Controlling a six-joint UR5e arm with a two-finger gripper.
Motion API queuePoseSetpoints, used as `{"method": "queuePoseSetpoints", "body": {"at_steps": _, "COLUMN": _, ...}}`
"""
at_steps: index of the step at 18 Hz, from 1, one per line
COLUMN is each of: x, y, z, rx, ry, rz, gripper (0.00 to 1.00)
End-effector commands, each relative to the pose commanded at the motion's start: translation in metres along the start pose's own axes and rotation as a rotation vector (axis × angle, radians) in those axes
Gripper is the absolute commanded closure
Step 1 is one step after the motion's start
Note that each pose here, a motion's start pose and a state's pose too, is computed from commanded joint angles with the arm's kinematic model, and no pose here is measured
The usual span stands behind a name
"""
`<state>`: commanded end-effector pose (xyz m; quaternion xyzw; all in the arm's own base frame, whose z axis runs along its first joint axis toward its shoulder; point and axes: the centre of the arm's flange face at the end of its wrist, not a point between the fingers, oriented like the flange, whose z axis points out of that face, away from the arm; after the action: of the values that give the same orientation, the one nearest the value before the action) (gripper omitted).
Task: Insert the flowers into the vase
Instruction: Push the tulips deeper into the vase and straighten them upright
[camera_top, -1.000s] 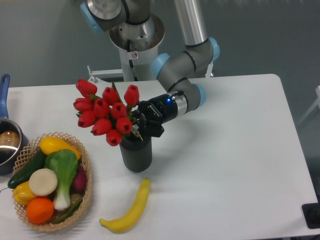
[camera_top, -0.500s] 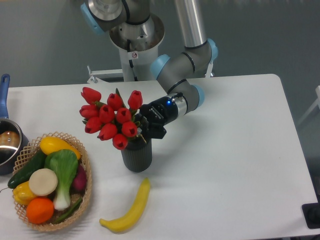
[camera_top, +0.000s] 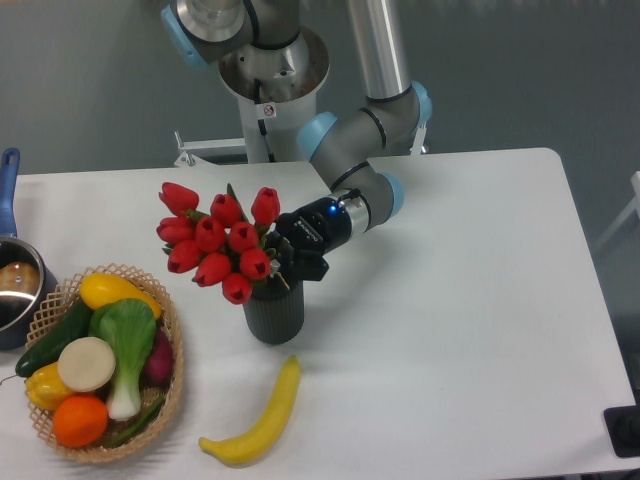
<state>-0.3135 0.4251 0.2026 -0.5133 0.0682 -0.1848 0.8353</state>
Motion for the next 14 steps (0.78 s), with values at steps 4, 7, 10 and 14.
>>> {"method": "queuePoseSetpoints", "body": {"at_steps": 4, "x": 0.0055, "y": 0.0043, "z": -0.0055, "rx": -0.002, "ry": -0.014, "rz": 0.029, "gripper": 0.74}}
{"method": "queuePoseSetpoints", "body": {"at_steps": 7, "x": 0.0014, "y": -0.0003, "z": -0.0074, "rx": -0.004, "ry": -0.017, "rz": 0.034, "gripper": 0.72}}
{"method": "queuePoseSetpoints", "body": {"at_steps": 10, "x": 0.0043, "y": 0.0020, "z": -0.0089, "rx": -0.005, "ry": -0.021, "rz": 0.037, "gripper": 0.72}}
{"method": "queuePoseSetpoints", "body": {"at_steps": 14, "x": 0.0047, "y": 0.0030, "z": -0.0095, "rx": -0.005, "ry": -0.023, "rz": 0.051, "gripper": 0.69}}
